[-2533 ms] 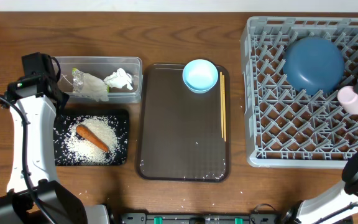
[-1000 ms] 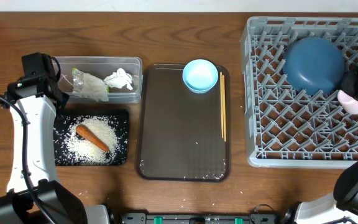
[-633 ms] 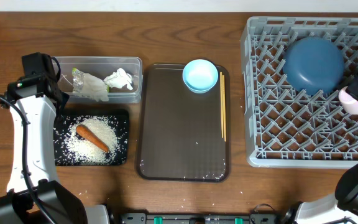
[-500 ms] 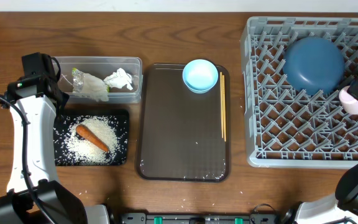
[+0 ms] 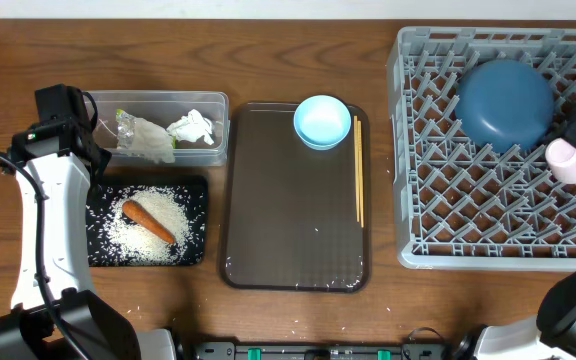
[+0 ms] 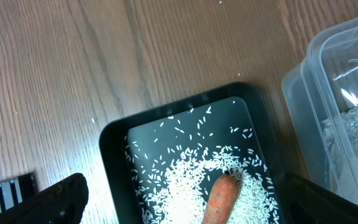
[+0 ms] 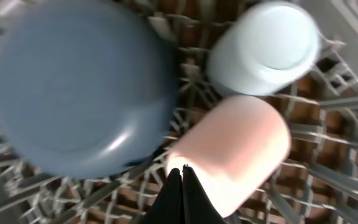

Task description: Sort waste into correct bins and load items into the dishwasher rack

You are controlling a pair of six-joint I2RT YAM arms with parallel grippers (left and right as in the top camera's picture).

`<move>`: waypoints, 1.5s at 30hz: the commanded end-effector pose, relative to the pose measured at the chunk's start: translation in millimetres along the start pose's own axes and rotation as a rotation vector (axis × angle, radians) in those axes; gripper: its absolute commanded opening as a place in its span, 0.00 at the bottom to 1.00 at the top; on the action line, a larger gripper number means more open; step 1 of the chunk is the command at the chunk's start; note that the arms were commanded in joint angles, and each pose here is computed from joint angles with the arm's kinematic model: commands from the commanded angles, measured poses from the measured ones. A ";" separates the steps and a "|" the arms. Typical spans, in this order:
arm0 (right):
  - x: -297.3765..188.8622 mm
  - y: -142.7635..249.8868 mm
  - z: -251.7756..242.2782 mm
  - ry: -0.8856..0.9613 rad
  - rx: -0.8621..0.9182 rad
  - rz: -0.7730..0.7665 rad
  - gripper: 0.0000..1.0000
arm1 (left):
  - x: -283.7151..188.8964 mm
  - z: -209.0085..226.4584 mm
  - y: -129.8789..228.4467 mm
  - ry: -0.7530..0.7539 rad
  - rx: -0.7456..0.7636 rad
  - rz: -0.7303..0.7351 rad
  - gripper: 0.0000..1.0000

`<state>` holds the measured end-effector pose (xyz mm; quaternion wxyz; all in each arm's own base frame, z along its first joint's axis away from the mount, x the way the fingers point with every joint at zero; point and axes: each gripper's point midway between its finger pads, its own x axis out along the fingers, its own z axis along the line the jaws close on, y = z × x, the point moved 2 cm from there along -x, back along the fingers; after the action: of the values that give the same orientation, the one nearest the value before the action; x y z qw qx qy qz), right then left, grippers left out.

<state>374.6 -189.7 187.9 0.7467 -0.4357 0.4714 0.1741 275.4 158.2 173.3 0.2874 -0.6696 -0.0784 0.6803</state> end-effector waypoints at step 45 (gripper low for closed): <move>21.1 12.2 -27.4 0.166 -0.025 0.110 0.01 | -0.1 2.1 -0.6 -0.006 -0.008 -0.003 0.99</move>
<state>359.5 -195.6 146.8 0.6997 -0.4174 0.5399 0.2114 275.4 158.2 173.3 0.2874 -0.6696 -0.0784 0.6803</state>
